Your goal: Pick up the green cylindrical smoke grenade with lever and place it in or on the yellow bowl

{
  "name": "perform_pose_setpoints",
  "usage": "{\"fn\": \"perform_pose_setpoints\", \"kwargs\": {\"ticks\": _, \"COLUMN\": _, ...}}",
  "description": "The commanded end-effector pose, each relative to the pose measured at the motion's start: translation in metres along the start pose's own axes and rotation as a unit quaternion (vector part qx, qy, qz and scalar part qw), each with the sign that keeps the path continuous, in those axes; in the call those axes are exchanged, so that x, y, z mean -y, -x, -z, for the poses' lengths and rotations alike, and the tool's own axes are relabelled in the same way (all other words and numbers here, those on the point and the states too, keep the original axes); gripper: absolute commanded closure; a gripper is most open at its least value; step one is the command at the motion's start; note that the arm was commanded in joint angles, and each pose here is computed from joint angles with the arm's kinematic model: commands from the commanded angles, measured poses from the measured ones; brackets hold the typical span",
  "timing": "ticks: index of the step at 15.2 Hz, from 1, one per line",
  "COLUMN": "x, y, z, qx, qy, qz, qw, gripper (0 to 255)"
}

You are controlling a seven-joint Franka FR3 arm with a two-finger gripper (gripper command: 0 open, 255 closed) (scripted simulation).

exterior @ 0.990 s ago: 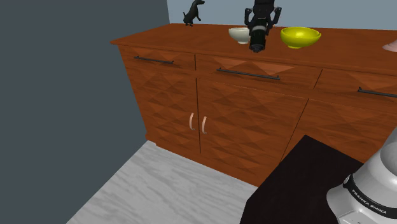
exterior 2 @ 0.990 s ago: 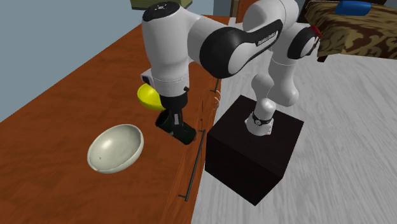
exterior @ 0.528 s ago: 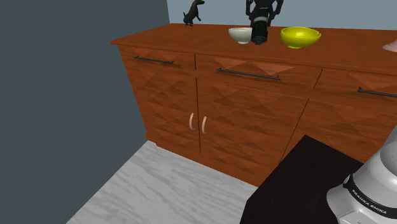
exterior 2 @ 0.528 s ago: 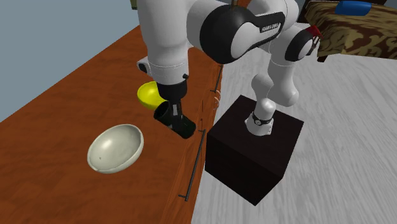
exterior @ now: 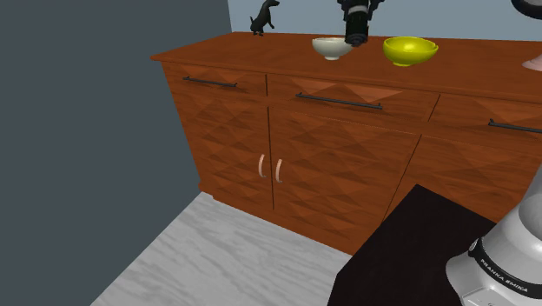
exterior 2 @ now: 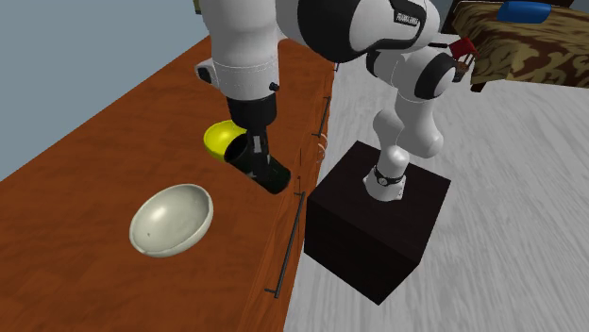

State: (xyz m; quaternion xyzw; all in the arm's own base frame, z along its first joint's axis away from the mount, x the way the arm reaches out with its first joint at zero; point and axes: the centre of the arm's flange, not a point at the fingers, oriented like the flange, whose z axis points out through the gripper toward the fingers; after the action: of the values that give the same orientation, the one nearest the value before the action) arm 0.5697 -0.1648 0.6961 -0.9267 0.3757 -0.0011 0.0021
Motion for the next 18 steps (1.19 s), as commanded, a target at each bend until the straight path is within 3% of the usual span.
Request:
{"fn": "perform_pose_setpoints", "kwargs": {"ticks": 1, "x": -0.001, "y": 0.0, "z": 0.011, "qx": 0.0, "qy": 0.0, "qz": 0.0, "qw": 1.0, "gripper": 255}}
{"fn": "perform_pose_setpoints", "kwargs": {"ticks": 4, "x": -0.001, "y": 0.0, "z": 0.023, "qx": 0.0, "qy": 0.0, "qz": 0.0, "qw": 1.0, "gripper": 255}}
{"fn": "perform_pose_setpoints", "kwargs": {"ticks": 18, "x": -0.175, "y": -0.063, "z": 0.03, "qx": 0.0, "qy": 0.0, "qz": 0.0, "qw": 1.0, "gripper": 255}}
